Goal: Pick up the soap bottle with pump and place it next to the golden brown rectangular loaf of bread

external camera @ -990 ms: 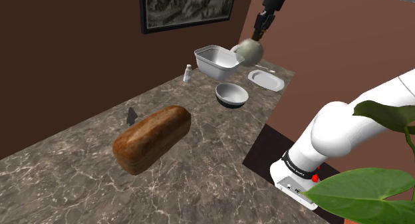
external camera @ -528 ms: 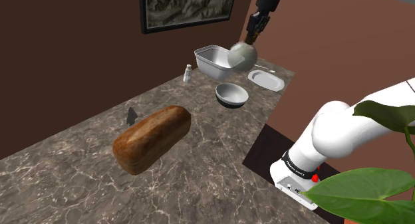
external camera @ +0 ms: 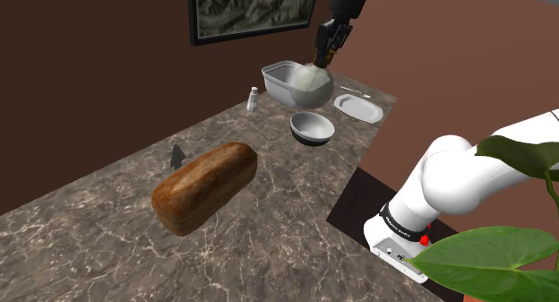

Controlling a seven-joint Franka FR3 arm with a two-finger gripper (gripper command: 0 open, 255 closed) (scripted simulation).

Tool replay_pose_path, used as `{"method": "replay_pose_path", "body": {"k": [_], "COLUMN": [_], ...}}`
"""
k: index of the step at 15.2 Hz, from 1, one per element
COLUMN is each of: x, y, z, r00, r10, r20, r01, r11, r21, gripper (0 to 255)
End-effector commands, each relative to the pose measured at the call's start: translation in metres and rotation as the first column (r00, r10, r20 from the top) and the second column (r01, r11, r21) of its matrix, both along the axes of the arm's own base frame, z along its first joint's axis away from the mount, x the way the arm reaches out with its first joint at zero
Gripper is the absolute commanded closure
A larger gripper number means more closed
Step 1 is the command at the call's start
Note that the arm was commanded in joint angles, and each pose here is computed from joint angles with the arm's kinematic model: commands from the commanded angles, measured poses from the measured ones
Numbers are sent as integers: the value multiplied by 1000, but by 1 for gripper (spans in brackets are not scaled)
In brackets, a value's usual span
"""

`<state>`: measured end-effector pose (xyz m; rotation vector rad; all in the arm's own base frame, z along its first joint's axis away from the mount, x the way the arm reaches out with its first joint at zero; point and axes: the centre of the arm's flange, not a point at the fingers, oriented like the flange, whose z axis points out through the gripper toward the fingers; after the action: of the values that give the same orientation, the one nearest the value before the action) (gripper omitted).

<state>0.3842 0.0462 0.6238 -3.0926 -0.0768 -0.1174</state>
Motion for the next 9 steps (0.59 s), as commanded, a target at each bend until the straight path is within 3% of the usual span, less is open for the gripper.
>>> {"method": "replay_pose_path", "body": {"k": [1,5,9], "x": [-5,-14,-14], "y": [25,80,80], "z": [1,1,-20], "r00": [1000,1000,1000], "r10": [-2,-2,-2], "r20": [0,0,0], "r01": [2,2,2], "r11": [1000,1000,1000], "r21": [0,0,0], "gripper": [255,255,255]}}
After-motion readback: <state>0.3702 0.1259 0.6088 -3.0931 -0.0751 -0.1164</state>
